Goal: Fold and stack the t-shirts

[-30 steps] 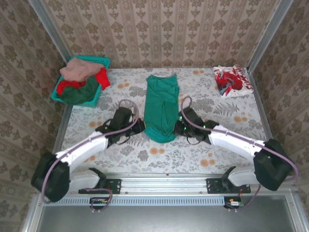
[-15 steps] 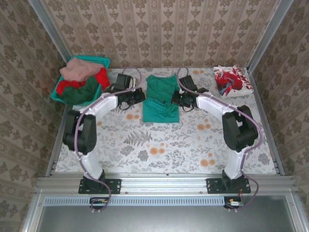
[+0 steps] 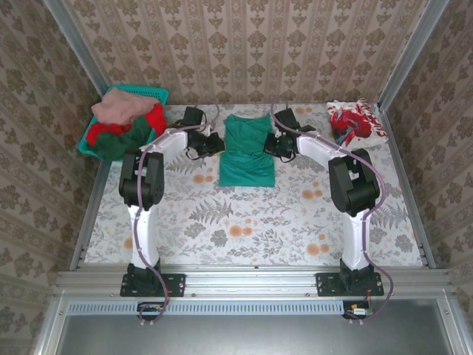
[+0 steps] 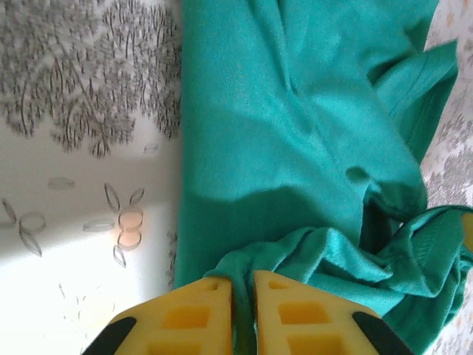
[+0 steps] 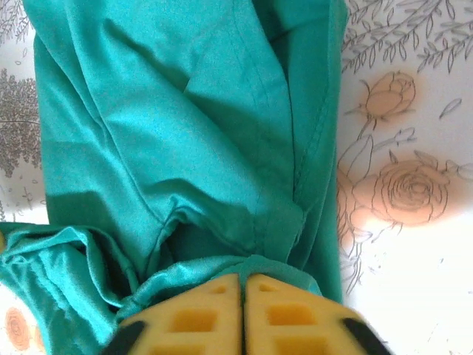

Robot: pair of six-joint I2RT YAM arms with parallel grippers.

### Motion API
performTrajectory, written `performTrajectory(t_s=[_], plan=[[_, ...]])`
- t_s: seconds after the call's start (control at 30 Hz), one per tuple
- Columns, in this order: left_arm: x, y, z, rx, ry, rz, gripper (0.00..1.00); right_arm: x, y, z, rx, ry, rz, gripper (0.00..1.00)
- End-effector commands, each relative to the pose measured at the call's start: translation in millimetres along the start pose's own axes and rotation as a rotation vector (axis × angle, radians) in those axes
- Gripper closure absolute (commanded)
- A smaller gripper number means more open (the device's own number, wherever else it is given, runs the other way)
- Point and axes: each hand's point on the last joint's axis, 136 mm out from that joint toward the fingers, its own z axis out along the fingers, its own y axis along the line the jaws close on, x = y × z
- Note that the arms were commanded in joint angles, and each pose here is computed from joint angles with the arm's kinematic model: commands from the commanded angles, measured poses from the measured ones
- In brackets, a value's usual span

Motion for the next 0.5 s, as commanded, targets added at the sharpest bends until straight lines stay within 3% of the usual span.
performTrajectory(t_s=[0.0,0.1,0.27,0.37,0.47], plan=[[-6,0,-3,0.031,0.028,0.007,0.76,-3,-5,0,0.007,0.017,-0.008,0.73],[-13,5,-12,0.027,0.009,-0.002,0.52,-13,-5,-25,0.022,-0.046,-0.047,0.7],[-23,6,-45,0.021,-0.056,0.01,0.45,2,5,-75,0.029,-0.146,-0.182,0.64],[-22,5,-66,0.014,-0.093,0.028,0.42,46,31,-81,-0.045,-0.121,-0.327,0.66],[-10,7,-79,0.005,-0.12,0.031,0.41,100,48,-60,-0.091,-0.023,-0.421,0.74]])
